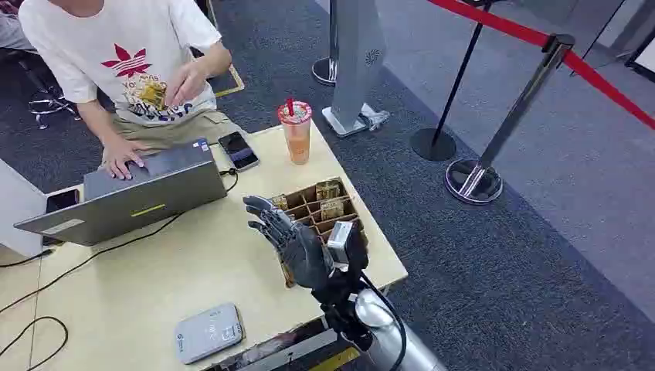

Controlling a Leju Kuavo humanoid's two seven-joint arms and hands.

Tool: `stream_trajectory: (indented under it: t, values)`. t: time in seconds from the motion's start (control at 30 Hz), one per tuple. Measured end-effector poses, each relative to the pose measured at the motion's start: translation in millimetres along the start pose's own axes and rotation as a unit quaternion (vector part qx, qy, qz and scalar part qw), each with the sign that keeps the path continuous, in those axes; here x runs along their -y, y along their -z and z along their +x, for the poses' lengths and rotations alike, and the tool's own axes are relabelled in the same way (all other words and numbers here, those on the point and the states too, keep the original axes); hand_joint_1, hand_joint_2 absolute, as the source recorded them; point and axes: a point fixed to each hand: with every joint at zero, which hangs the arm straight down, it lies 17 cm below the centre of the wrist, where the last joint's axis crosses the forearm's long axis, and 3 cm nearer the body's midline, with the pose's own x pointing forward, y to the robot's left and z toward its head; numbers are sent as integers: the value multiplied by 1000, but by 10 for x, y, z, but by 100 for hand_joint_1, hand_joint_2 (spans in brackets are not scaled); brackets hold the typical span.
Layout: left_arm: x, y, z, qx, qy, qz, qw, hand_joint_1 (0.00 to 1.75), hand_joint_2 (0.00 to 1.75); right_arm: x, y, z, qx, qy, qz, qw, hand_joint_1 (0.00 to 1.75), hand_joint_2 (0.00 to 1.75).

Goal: Pass the card to the sensor for recognition and then transmit it.

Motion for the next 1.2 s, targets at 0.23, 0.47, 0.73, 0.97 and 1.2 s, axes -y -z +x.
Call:
stream_trajectory:
  t: [0.23,0.47,0.73,0.97,1.2]
  values:
    - [5,-1,0,0,4,-1,1000,0,0,2,-80,-59,-7,-27,1,1000,0,175]
    - [15,-2,-5,-1,6,-4,1000,0,0,136,-20,-128,-31,-194,-24,980,0,175]
    - [9,-1,2,0,8,-6,1000,0,0,116,247,78,13,-333,-8,943,0,175]
    - [6,2,17,1,9,-5,1000,0,0,162,601,380,84,-520,-23,850,0,175]
    - [20,1,32,2,12,-8,1000,0,0,140,912,491,127,-622,-25,772,0,175]
